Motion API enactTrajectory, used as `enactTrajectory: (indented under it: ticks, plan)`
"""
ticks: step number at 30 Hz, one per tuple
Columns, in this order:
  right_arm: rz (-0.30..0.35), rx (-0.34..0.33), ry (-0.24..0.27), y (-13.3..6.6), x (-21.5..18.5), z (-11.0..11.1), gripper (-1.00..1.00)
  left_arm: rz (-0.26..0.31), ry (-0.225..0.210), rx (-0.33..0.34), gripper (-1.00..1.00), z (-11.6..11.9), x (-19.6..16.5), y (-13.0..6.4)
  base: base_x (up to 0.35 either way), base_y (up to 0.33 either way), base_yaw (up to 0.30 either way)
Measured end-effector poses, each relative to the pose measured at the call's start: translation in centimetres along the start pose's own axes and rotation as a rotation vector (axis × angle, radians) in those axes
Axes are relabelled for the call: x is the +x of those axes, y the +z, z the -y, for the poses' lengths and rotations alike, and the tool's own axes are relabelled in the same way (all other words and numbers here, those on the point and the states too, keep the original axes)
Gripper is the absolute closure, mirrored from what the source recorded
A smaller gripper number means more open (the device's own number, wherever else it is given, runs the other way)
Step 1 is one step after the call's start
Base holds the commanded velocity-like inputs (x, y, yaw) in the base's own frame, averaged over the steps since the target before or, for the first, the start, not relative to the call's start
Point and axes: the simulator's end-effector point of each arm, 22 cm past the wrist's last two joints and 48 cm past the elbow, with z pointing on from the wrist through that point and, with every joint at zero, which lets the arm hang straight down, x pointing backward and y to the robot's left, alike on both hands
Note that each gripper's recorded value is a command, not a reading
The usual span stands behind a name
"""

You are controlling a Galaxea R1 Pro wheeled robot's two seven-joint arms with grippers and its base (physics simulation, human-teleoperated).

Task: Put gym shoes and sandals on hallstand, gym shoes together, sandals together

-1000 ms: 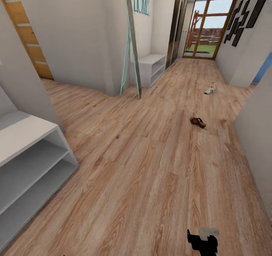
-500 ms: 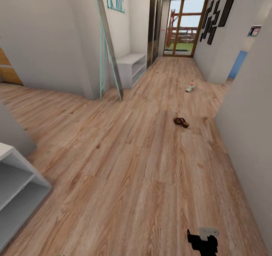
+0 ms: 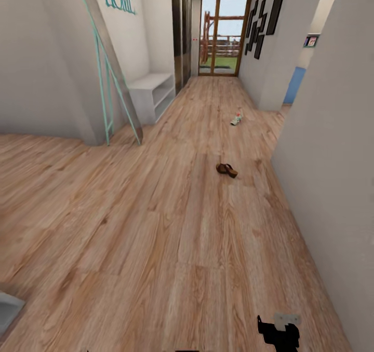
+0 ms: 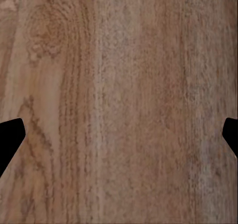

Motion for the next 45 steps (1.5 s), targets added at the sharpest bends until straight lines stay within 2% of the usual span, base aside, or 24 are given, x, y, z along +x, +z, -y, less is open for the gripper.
enactTrajectory:
  ticks: [10, 45]
  plan:
    - [-0.003, -0.005, -0.003, 0.02, 0.15, -0.13, -1.00, -0.004, 0.001, 0.000, -1.00, -0.01, 0.17, -0.01, 0.339, -0.084, -0.160]
    - [-0.001, -0.010, -0.006, 0.01, 0.11, -0.32, -1.00, -0.004, 0.001, 0.000, -1.00, 0.00, 0.17, -0.01, 0.339, -0.084, -0.001]
